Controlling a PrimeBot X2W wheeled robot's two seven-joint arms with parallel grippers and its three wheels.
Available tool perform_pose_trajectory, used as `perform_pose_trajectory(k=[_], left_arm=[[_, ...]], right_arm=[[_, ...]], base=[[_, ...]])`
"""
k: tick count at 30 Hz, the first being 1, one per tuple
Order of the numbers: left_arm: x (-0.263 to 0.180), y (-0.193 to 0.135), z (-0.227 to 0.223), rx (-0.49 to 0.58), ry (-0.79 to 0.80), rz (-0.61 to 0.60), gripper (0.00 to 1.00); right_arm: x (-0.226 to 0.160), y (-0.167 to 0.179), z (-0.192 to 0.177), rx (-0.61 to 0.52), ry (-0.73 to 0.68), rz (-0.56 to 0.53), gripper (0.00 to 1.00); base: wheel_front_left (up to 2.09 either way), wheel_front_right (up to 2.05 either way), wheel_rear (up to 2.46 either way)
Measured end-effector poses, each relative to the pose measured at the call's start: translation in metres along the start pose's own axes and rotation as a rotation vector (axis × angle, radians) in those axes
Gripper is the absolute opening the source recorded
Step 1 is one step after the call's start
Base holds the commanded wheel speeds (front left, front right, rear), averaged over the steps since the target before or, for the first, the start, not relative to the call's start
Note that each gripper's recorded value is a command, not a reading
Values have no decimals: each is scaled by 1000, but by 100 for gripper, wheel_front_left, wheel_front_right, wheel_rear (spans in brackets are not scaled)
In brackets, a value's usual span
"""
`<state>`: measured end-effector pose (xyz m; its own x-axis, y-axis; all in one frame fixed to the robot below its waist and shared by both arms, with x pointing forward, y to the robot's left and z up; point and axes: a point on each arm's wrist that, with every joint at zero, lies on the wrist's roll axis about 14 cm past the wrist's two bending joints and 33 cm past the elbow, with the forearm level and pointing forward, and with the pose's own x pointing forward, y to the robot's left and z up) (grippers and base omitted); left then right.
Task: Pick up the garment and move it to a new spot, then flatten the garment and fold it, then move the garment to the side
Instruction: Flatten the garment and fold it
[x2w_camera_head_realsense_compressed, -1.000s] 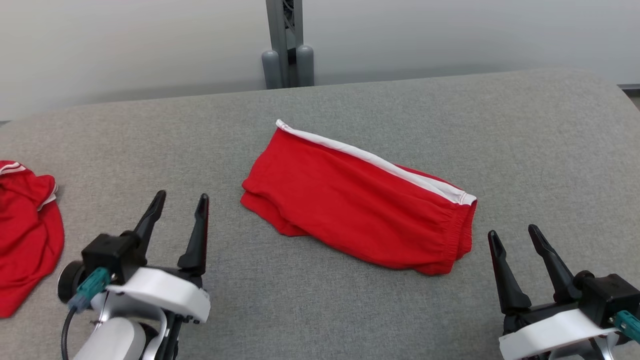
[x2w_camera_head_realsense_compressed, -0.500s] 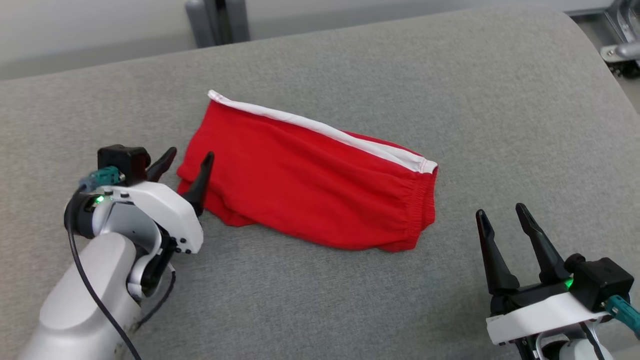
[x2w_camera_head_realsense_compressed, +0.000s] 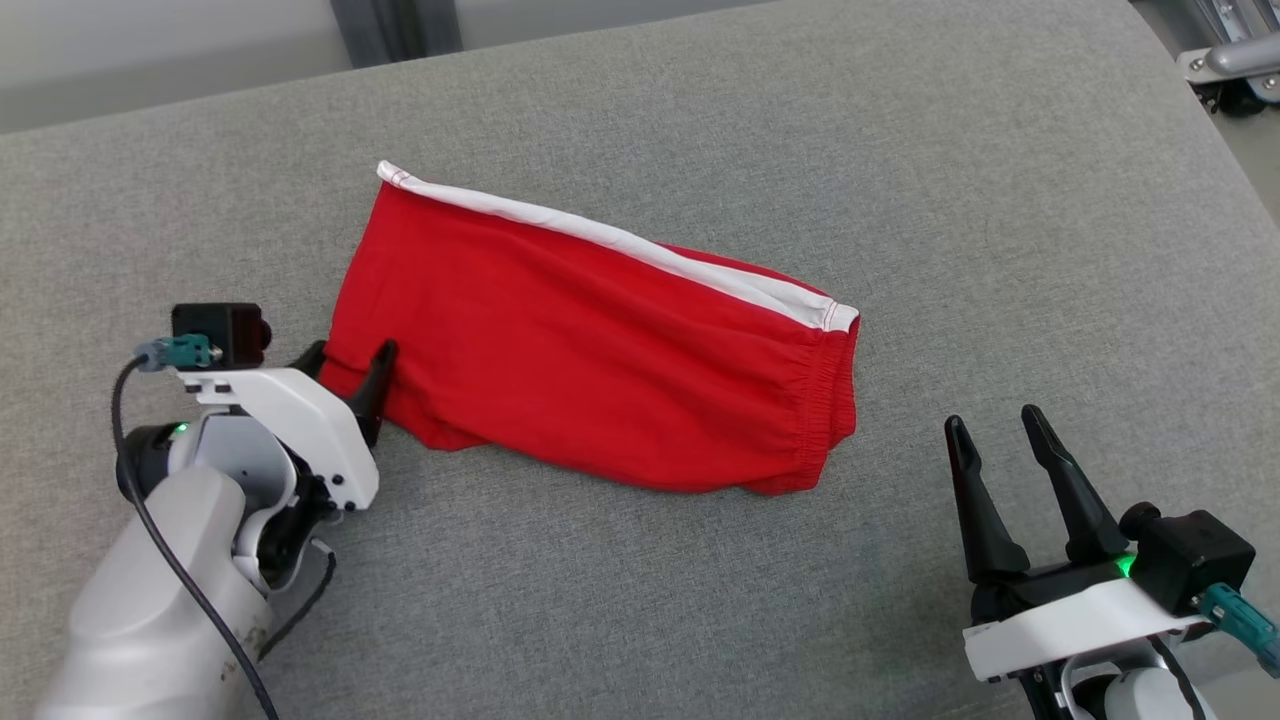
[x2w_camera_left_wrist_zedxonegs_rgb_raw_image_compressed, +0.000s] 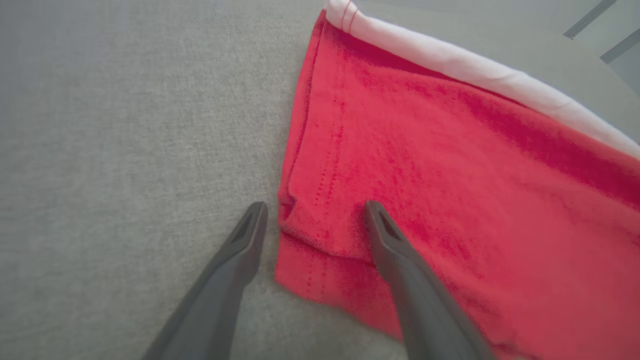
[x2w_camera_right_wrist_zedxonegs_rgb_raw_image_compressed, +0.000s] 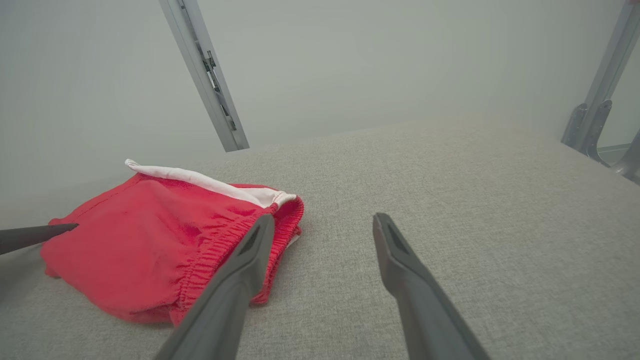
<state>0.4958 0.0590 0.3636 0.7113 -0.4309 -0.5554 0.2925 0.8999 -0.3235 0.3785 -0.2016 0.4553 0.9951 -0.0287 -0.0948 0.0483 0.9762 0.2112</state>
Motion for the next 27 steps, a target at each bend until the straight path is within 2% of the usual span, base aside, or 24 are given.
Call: perform_pose_trajectory(k=[4, 5, 7, 17, 27], left_arm=[[-5, -6, -11, -29, 17, -12, 100], [-7, -8, -13, -36, 19, -15, 88], [-8, -9, -15, -58, 23, -18, 0], [-20, -9, -14, -137, -40, -13, 0], [-73, -19, -36, -247, -144, 11, 0]], right_arm=[[1, 4, 1, 13, -6, 12, 100], [2, 5, 2, 20, -10, 14, 100], [3, 6, 2, 25, -14, 18, 100], [1, 4, 4, 38, -25, 11, 100], [-2, 4, 1, 39, -4, 11, 100]], base=[[0, 0, 0], [0, 0, 0], [0, 0, 0], [0, 0, 0], [0, 0, 0]])
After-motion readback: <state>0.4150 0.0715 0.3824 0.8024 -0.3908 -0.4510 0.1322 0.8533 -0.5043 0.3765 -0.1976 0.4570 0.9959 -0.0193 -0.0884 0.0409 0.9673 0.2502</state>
